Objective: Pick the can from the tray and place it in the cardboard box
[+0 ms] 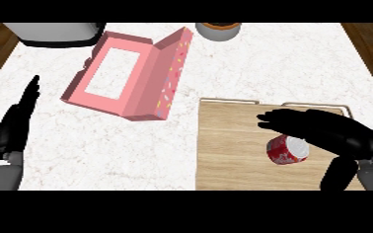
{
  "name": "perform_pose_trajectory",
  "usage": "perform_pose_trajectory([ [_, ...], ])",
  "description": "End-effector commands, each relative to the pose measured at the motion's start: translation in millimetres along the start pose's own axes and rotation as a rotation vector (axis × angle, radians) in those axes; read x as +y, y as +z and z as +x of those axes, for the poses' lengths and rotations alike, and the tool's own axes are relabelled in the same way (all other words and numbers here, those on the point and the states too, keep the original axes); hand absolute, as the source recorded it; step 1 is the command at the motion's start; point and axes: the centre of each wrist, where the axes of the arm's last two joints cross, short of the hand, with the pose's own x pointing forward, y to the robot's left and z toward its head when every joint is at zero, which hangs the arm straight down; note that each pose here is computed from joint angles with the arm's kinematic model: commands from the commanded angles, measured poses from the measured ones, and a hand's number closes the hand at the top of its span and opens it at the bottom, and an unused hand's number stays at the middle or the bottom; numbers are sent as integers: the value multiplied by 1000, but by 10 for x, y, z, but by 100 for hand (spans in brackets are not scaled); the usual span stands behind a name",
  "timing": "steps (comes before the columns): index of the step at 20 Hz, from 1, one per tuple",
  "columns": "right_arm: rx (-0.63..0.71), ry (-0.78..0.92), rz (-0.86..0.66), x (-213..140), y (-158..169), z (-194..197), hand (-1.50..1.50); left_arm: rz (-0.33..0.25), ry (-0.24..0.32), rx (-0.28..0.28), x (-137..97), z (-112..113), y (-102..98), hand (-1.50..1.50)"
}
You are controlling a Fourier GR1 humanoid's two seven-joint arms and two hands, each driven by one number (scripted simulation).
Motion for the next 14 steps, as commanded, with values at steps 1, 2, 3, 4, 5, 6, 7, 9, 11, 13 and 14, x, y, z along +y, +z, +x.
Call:
perform_pose_trajectory([
  [1, 17, 24, 75, 77, 76, 104, -150, -2, -1, -2, 119, -30, 4, 0],
  [2, 49, 15, 70, 256, -184, -37, -150, 20, 9, -13, 0, -21, 16, 0],
  [3, 71, 18, 83, 197, -113, -80, -150, -14, 10, -21, 133, -68, 59, 0],
  [4, 83, 19, 96, 112, -55, 29, -150, -1, 1, -9, -13, -99, 160, 0],
  [5, 93, 29, 87, 243, -148, -85, -150, 1, 18, 8, -88, -53, 5, 0],
  [6, 84, 19, 81, 291, -239, 79, -150, 17, -12, -14, -140, -111, -34, 0],
  [7, 109, 25, 93, 357, -347, 189, -150, -16, 7, -10, 52, -86, 4, 0],
  [9, 104, 10, 80, 307, -343, -37, -150, -11, 4, -7, 25, 26, 106, 0],
  [11, 107, 55, 18, 429, -392, -19, 150, -4, -17, 3, -46, -15, 157, 0],
  [13, 80, 108, -105, 445, -387, -53, 150, -7, -11, 0, 154, 81, 73, 0],
  [14, 66, 108, -134, 486, -496, -15, 150, -13, 5, 3, -70, 145, -26, 0],
])
